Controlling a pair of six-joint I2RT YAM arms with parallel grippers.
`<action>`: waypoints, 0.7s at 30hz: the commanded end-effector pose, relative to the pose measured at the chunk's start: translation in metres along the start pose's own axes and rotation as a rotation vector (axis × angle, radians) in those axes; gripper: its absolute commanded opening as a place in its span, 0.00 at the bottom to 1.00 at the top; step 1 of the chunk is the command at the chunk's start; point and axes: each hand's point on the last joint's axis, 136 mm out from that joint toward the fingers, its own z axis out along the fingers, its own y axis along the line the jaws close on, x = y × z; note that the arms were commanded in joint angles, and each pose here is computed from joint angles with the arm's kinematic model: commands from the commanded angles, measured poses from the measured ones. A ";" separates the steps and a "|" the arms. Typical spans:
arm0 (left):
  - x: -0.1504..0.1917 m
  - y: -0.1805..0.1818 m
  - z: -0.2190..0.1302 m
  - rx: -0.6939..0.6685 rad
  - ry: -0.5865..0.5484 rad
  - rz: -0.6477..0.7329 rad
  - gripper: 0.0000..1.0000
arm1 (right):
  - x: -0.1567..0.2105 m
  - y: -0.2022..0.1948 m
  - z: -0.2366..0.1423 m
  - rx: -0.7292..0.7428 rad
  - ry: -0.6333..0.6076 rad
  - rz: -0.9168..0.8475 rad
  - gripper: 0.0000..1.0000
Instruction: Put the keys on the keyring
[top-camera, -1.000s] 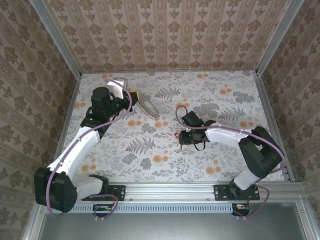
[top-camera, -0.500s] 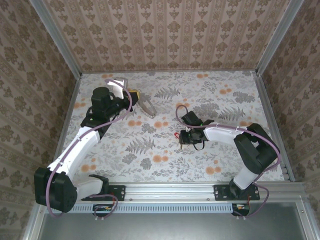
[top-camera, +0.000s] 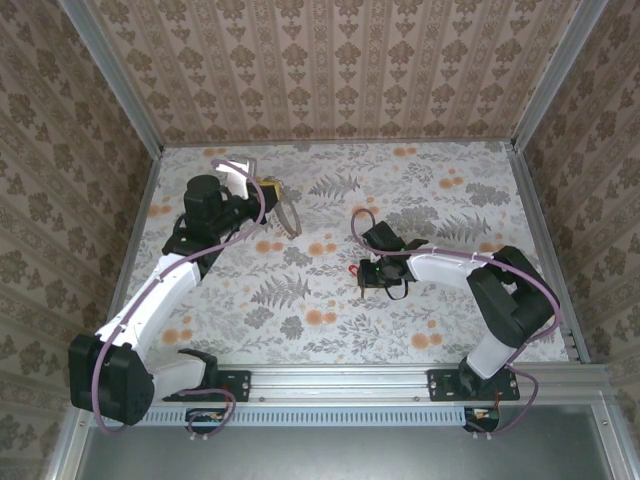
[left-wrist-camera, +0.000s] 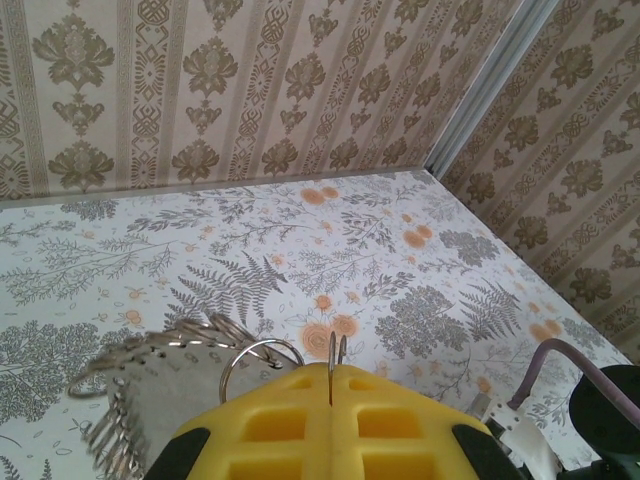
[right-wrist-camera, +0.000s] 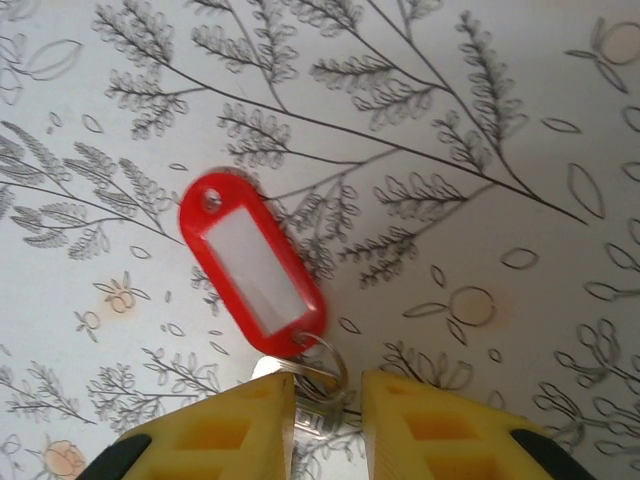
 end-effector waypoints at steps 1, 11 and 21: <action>-0.009 -0.005 -0.001 0.018 -0.042 0.031 0.00 | -0.011 0.015 0.002 -0.060 -0.020 0.013 0.25; -0.009 -0.006 0.000 0.020 -0.044 0.028 0.00 | -0.010 0.014 0.003 -0.060 -0.019 0.013 0.24; -0.009 -0.008 0.000 0.027 -0.045 0.029 0.00 | -0.008 0.010 0.004 -0.041 -0.014 0.005 0.16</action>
